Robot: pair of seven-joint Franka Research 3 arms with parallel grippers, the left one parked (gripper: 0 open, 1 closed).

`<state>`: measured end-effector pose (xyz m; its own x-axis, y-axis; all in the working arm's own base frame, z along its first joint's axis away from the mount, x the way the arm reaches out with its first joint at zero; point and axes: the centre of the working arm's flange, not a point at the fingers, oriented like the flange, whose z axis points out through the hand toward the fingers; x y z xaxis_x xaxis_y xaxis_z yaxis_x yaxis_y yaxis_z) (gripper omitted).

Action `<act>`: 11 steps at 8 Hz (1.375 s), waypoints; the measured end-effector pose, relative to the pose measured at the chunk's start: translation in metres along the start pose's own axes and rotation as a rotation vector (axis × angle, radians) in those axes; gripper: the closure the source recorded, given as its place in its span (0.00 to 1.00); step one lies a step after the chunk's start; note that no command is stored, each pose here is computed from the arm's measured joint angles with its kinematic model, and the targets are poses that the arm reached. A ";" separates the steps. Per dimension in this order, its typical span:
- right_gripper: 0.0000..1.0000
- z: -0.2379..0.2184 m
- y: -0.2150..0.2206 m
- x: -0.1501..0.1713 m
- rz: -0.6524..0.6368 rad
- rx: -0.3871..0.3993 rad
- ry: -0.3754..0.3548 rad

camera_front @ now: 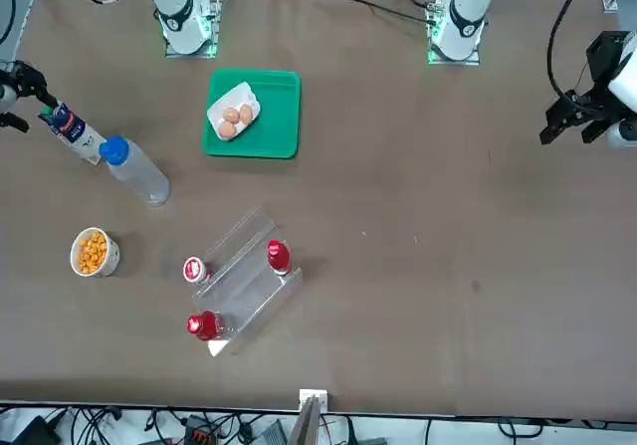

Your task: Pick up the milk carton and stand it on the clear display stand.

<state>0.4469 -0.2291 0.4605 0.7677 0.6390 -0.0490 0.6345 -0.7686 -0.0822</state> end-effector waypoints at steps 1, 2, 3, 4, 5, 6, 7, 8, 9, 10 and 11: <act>0.00 0.015 0.005 -0.020 -0.057 -0.016 0.011; 0.00 0.031 0.010 -0.039 -0.112 -0.032 0.019; 0.00 0.043 0.014 -0.057 -0.161 -0.043 0.023; 0.00 0.053 0.016 -0.070 -0.204 -0.052 0.026; 0.00 0.061 0.017 -0.079 -0.243 -0.062 0.027; 0.00 0.068 0.016 -0.084 -0.284 -0.072 0.027; 0.00 0.074 0.015 -0.087 -0.329 -0.078 0.026; 0.00 0.080 0.014 -0.092 -0.381 -0.080 0.023; 0.00 0.085 0.014 -0.095 -0.423 -0.079 0.022; 0.00 0.088 0.012 -0.097 -0.443 -0.073 0.021; 0.00 0.092 0.010 -0.097 -0.449 -0.068 0.021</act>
<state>0.3707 -0.2961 0.3726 0.4167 0.9091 -0.0030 0.9087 -0.4166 -0.0252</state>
